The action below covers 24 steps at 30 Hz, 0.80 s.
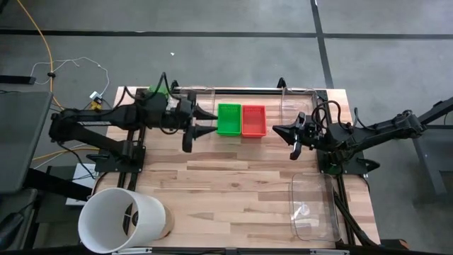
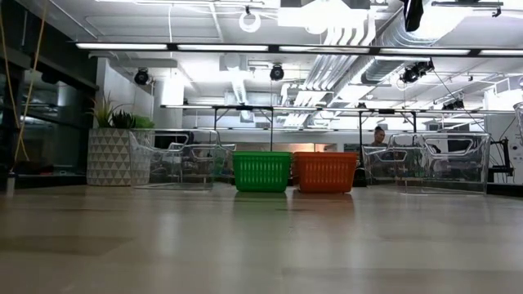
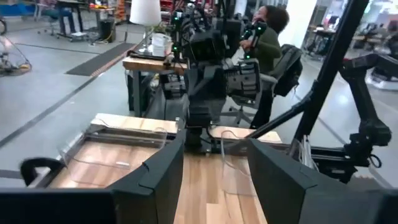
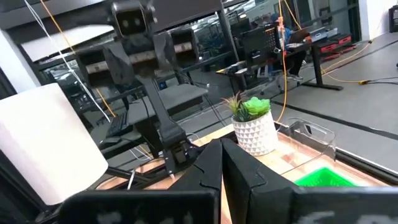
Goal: Stack baskets by color
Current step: Stack the bottom transparent bin on the top right transparent bin
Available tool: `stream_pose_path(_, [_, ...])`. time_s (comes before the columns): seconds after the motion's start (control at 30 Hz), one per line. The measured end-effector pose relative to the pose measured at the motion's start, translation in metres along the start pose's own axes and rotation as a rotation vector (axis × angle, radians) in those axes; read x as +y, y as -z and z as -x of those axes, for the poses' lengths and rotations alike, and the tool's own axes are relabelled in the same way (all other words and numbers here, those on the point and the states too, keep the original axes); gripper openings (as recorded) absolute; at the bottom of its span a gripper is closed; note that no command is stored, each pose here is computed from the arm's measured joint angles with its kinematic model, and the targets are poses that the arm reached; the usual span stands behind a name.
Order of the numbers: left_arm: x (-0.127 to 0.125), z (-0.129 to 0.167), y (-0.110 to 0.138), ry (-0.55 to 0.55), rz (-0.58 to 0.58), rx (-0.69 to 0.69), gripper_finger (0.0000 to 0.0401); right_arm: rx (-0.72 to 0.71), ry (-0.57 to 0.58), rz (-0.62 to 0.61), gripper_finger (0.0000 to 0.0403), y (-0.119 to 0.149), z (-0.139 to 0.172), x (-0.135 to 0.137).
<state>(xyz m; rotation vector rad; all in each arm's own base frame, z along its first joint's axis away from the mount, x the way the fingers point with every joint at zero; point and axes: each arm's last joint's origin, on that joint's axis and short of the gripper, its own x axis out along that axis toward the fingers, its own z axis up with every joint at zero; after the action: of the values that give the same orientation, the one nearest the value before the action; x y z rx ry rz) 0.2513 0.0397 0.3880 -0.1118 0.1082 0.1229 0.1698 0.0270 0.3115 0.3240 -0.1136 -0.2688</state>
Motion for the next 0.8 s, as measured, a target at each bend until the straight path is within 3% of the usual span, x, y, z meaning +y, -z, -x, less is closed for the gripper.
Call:
stream_pose_path(0.2, [0.004, 0.011, 0.040, 0.036, 0.103, -0.151, 0.0165, -0.008, -0.007, -0.022, 0.0000, -0.001, 0.000, 0.000])
stream_pose_path(0.4, [0.006, 0.036, 0.072, 0.030, 0.157, -0.205, 0.0165, -0.020, -0.003, -0.029, 0.0000, -0.002, 0.000, 0.001])
stream_pose_path(0.63, [0.012, 0.063, 0.081, -0.006, 0.135, -0.230, 0.0165, -0.035, 0.014, -0.034, 0.0000, -0.003, 0.000, 0.000])
stream_pose_path(0.8, [0.016, 0.066, 0.081, -0.034, 0.143, -0.223, 0.0165, -0.036, 0.016, -0.034, 0.0000, -0.003, 0.000, 0.000])
